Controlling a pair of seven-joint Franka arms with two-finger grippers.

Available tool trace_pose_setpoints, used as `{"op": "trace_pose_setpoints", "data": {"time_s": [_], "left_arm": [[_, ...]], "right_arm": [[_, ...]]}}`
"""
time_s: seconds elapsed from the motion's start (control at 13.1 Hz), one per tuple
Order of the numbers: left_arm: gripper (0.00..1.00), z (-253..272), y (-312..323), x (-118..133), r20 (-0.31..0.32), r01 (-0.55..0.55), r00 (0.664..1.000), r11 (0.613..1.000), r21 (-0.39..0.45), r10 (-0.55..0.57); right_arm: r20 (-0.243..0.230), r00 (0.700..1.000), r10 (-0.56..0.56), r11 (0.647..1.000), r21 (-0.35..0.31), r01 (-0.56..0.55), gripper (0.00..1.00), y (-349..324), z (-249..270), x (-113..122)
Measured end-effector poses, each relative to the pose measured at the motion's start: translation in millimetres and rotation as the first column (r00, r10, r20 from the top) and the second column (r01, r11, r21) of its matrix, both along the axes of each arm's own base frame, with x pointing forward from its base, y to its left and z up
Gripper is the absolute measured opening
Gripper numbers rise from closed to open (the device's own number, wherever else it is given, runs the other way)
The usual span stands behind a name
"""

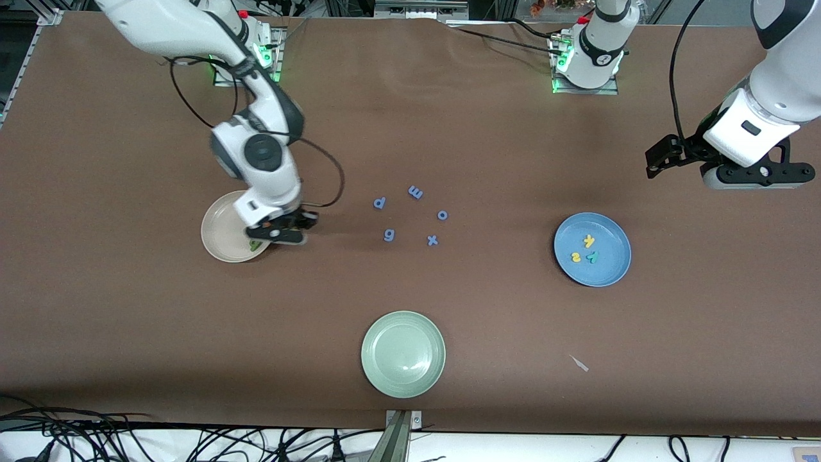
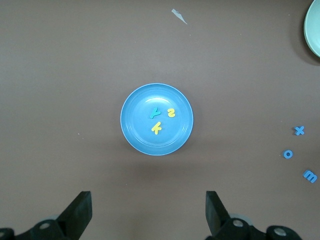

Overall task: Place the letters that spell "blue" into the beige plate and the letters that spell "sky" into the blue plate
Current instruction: 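Drop the yellow u into the beige plate with the right gripper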

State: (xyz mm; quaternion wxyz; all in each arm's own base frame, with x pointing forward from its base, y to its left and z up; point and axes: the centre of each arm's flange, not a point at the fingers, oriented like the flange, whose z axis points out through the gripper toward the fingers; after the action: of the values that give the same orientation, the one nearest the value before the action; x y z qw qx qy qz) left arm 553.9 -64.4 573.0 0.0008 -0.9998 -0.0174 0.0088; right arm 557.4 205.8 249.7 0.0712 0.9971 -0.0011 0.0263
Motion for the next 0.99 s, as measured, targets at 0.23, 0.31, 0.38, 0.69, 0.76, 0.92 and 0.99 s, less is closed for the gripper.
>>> {"op": "trace_pose_setpoints", "data": {"time_s": [0.23,0.31,0.38,0.69,0.76,0.92,0.99], "left_arm": [[1.0,0.1,-0.6,-0.1,0.0,0.001,1.0,1.0,0.0,-0.001],[1.0,0.1,-0.7,-0.1,0.0,0.001,1.0,1.0,0.0,-0.001],[1.0,0.1,-0.8,-0.1,0.0,0.001,1.0,1.0,0.0,-0.001],[1.0,0.1,-1.0,-0.2,0.0,0.002,1.0,1.0,0.0,-0.002],[1.0,0.1,-0.9,-0.2,0.0,0.002,1.0,1.0,0.0,-0.002],[1.0,0.2,-1.0,-0.2,0.0,0.002,1.0,1.0,0.0,-0.002],[1.0,0.2,-1.0,-0.2,0.0,0.002,1.0,1.0,0.0,-0.002]], "right_arm": [[-0.073,0.989,0.126,0.992,-0.013,-0.127,0.28,-89.9,19.2,12.8],[-0.085,0.987,0.139,0.99,-0.016,-0.141,0.28,-109.1,20.7,12.9],[-0.094,0.986,0.138,0.99,-0.009,-0.139,0.33,-120.3,20.7,12.0],[-0.131,0.988,0.076,0.996,0.048,-0.071,0.74,-116.1,38.5,9.4],[-0.148,0.987,0.062,0.997,0.052,-0.055,0.84,-114.2,53.6,12.0],[-0.168,0.985,0.035,0.997,0.068,-0.024,1.0,-109.2,99.2,21.2],[-0.17,0.985,0.026,0.997,0.077,-0.013,1.0,-106.9,127.6,25.5]]}}
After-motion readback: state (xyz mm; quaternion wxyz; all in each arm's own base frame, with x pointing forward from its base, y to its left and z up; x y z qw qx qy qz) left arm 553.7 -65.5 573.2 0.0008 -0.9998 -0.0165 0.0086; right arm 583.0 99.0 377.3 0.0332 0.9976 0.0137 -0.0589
